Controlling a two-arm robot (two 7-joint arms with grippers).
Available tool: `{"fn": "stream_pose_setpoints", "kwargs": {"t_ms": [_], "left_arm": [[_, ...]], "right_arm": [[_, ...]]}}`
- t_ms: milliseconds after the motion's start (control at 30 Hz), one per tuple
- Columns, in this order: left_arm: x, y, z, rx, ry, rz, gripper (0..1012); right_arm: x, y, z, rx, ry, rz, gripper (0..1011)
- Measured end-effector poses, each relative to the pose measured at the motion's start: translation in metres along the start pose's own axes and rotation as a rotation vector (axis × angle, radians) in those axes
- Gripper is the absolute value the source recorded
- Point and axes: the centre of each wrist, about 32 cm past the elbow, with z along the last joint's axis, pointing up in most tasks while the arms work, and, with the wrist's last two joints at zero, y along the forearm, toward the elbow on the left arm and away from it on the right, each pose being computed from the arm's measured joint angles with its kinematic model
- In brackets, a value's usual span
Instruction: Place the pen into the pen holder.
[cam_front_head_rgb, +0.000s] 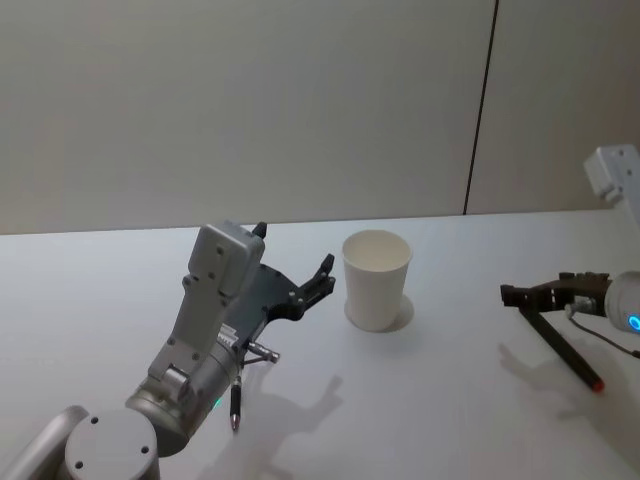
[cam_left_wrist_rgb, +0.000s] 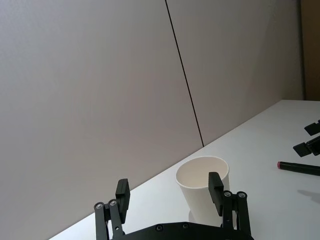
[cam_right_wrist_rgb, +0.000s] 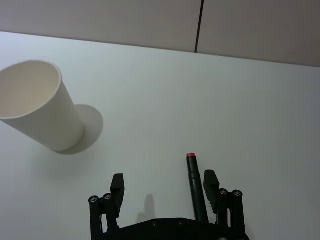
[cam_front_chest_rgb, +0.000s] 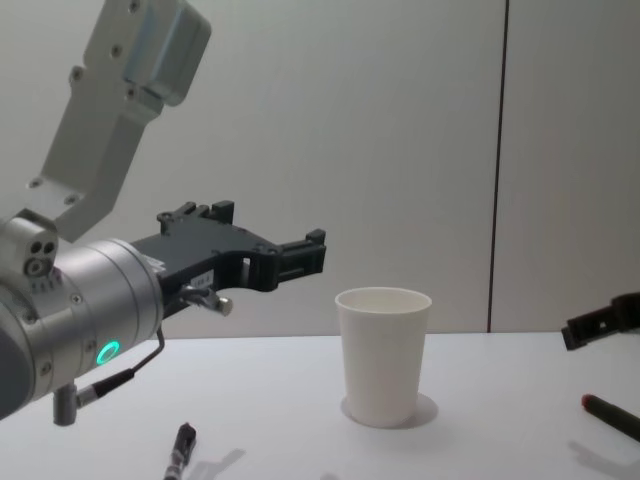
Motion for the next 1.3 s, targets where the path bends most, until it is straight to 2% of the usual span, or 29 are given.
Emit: {"fn": "stream_pose_setpoints", "kwargs": {"t_ms": [433, 667, 1100, 1300], "left_arm": [[0.0, 0.0, 0.0, 0.0, 0.0, 0.0, 1004], [0.0, 0.0, 0.0, 0.0, 0.0, 0.0, 1004], [0.0, 0.0, 0.0, 0.0, 0.0, 0.0, 1004], [0.0, 0.0, 0.0, 0.0, 0.0, 0.0, 1004]], "right_arm": [[0.015, 0.013, 0.009, -0.092, -0.003, -0.012, 1001], [0.023, 0.02, 0.013, -0.141, -0.024, -0.015, 1001], [0.034, 0.03, 0.017, -0.201, -0.057, -0.016, 1001], [0.037, 0.035, 0.017, -0.21, -0.061, -0.016, 1002]]}}
